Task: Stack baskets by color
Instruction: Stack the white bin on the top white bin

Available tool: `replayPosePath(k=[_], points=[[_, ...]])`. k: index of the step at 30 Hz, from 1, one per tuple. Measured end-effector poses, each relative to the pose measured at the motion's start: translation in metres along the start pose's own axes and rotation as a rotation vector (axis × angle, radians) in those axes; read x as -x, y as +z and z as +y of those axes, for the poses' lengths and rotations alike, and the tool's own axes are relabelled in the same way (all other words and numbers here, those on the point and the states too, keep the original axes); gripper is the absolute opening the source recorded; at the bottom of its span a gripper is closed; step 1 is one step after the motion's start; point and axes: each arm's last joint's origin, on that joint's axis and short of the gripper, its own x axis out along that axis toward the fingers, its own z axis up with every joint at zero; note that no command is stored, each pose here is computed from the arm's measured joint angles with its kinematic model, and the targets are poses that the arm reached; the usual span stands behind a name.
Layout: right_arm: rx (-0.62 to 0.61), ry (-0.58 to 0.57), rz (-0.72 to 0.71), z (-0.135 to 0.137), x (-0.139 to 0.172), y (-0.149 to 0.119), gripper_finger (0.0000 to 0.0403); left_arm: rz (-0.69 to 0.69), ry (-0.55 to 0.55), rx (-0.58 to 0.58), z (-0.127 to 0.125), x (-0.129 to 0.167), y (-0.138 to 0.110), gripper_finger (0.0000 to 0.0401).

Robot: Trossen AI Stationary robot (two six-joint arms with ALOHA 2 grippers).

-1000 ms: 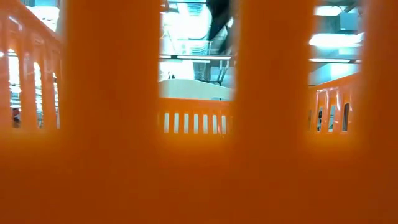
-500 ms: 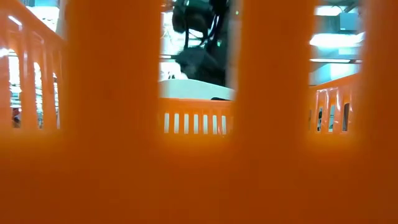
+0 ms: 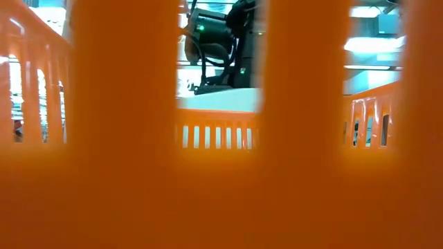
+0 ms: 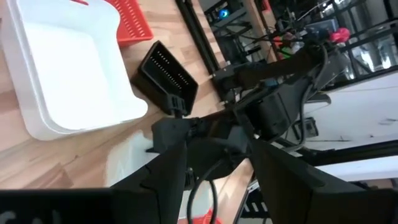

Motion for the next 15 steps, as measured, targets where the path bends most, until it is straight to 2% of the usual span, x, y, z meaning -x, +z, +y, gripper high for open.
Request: replayPosePath(k=[7,13,15], points=[[0.032,-0.008,0.022,0.0,0.018,0.001,0.0006,0.0,0.0,-0.001,0.0,0.0,0.0,0.0171],[0.074,0.025,-0.024,-0.008,0.073,0.001,0.0002,0.005,0.009,-0.003,0.001,0.001,0.0,0.0171],[0.068,0.07,-0.046,-0.013,0.096,0.0,0.0002,0.003,0.006,-0.003,0.001,0.002,0.0,0.0171]])
